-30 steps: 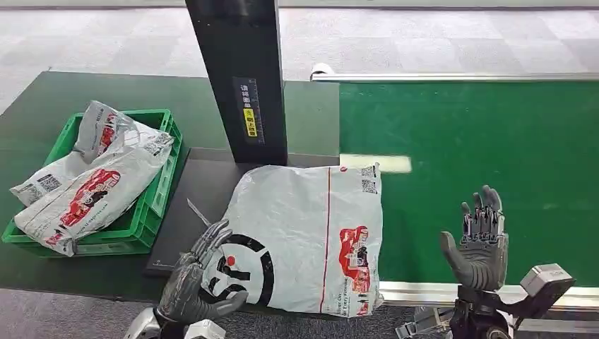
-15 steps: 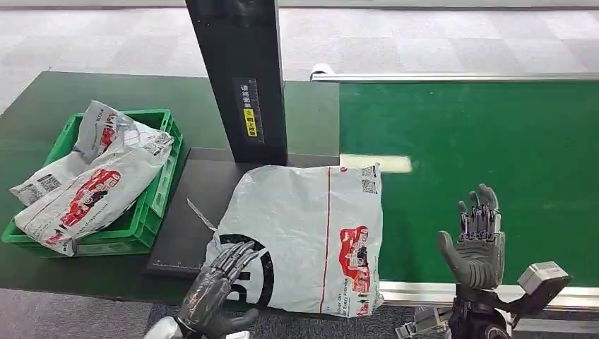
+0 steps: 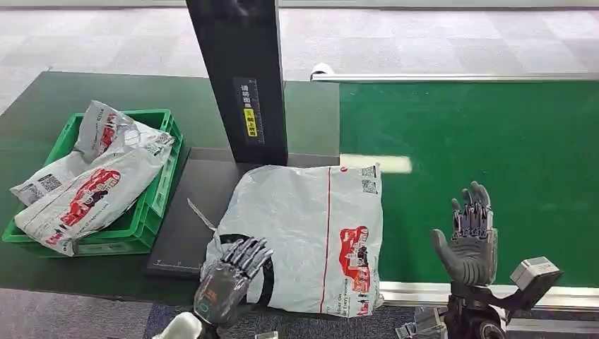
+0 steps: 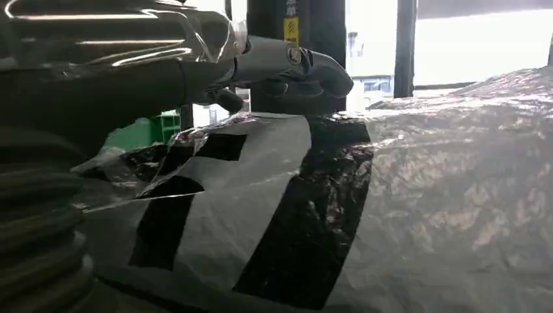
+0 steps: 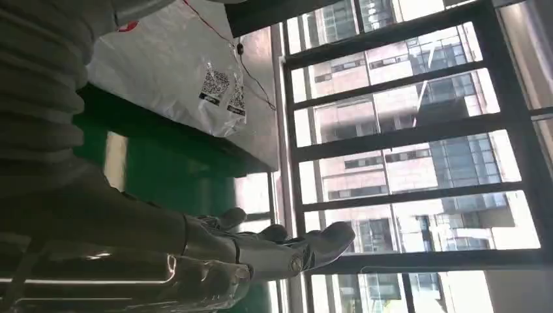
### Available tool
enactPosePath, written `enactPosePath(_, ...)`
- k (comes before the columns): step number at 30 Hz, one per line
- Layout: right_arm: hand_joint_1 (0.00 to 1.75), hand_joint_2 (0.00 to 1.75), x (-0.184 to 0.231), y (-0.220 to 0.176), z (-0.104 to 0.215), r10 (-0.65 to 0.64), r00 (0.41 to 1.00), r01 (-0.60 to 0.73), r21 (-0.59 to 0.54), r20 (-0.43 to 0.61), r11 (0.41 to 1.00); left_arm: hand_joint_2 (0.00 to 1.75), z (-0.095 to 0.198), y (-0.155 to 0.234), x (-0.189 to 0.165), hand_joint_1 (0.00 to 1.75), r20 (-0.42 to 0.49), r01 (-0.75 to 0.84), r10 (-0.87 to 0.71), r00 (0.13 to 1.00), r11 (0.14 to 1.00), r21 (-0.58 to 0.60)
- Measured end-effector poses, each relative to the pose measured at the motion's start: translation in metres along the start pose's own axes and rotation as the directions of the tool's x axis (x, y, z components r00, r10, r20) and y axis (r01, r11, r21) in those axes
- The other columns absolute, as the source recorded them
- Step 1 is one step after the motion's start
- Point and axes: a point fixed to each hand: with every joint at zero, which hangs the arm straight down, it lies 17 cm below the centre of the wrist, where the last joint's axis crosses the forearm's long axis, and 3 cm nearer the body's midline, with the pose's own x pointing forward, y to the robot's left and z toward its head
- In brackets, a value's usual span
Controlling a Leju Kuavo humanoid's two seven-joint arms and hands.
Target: Moved the parcel from conveyor to table for the left to box.
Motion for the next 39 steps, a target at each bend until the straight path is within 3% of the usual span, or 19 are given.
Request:
enactPosePath(12,0.00,1.75,0.000,0.000,0.001,-0.010,1.000,0.010,-0.005,-0.001,1.000,1.75,-0.011,-0.008,0.000,0.00,-0.007,0.012,-0.012,1.000,1.000,-0.012)
enactPosePath(13,0.00,1.75,0.000,0.001,0.001,-0.010,1.000,0.010,-0.005,-0.001,1.000,1.75,-0.011,-0.008,0.000,1.55,-0.008,0.011,-0.011,1.000,1.000,-0.012)
enactPosePath(14,0.00,1.75,0.000,0.000,0.001,-0.011,1.000,0.011,-0.006,-0.001,1.000,1.75,-0.011,-0.008,0.001,1.75,-0.011,0.006,-0.006,1.000,1.000,-0.008)
enactPosePath(23,0.00,1.75,-0.002,0.000,0.009,-0.012,1.000,0.012,-0.016,-0.013,1.000,1.75,-0.020,-0.003,0.003,1.75,-0.023,-0.222,0.223,0.975,0.975,0.015)
enactPosePath(28,0.00,1.75,-0.004,-0.002,0.013,-0.011,1.000,0.011,-0.023,-0.020,1.000,1.75,-0.028,0.015,0.011,1.75,0.024,-0.402,0.401,0.916,0.915,0.028)
enactPosePath(39,0.00,1.75,-0.004,-0.003,0.013,-0.011,1.000,0.010,-0.024,-0.021,1.000,1.75,-0.034,0.041,0.009,1.75,0.062,-0.406,0.402,0.913,0.910,0.080)
